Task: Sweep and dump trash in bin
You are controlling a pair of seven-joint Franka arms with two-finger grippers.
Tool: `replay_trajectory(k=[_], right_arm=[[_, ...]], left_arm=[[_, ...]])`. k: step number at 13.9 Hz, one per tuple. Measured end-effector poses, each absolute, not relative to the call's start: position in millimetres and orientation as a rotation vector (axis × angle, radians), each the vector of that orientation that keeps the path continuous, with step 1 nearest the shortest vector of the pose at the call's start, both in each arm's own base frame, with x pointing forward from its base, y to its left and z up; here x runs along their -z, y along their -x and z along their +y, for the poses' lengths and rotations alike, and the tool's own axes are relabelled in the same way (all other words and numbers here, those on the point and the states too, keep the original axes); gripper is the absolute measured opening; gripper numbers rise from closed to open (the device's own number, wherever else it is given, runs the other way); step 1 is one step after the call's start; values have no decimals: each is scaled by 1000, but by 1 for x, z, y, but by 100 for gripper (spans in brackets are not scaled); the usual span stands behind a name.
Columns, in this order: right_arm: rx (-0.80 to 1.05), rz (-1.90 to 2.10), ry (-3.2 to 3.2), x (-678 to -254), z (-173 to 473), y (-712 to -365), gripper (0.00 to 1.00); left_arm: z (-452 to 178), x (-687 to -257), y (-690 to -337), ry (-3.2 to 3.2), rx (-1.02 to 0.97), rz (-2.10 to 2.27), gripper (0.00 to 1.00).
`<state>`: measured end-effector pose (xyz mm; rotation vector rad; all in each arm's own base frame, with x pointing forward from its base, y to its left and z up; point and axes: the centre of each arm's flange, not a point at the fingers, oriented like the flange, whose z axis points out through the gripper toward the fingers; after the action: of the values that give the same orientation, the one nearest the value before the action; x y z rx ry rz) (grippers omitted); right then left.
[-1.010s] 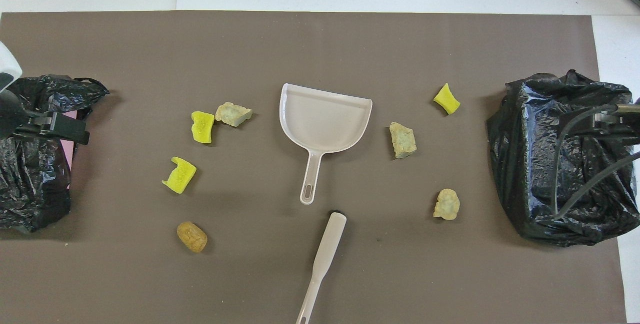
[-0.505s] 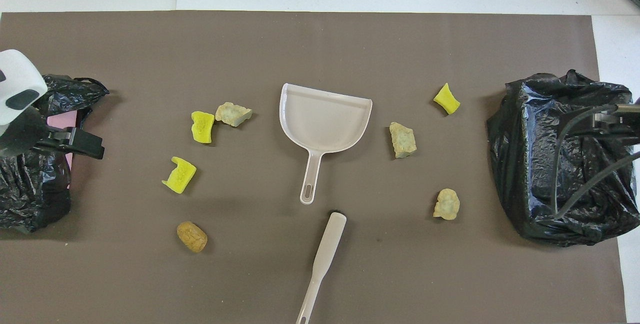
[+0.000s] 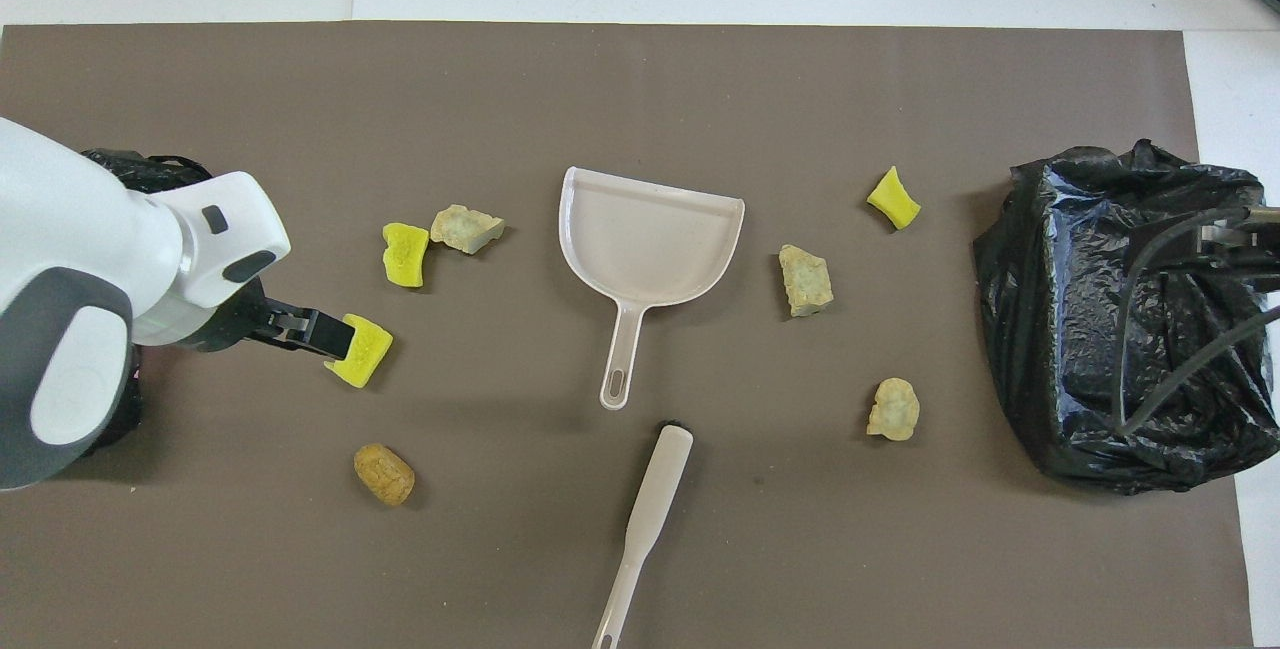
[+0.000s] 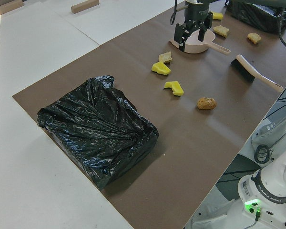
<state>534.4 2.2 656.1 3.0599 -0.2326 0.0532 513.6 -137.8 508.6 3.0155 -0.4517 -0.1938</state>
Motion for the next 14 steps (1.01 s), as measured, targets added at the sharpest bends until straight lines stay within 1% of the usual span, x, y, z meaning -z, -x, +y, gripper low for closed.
replay_trajectory(k=[4, 7, 10, 14], right_arm=[[-111, -211, -3064, -655, 9, -540, 100], [-135, -157, -3071, -637, 28, -549, 100], [-113, -135, -3078, -611, 66, -556, 100], [-101, -182, -3088, -564, 142, -560, 100]], left_arm=[[-207, -470, -485, -3016, 199, -511, 100], [-270, -439, -448, -3025, 181, -537, 100], [-321, -412, -404, -3027, 161, -582, 100], [-375, -392, -341, -3015, 187, -731, 100]])
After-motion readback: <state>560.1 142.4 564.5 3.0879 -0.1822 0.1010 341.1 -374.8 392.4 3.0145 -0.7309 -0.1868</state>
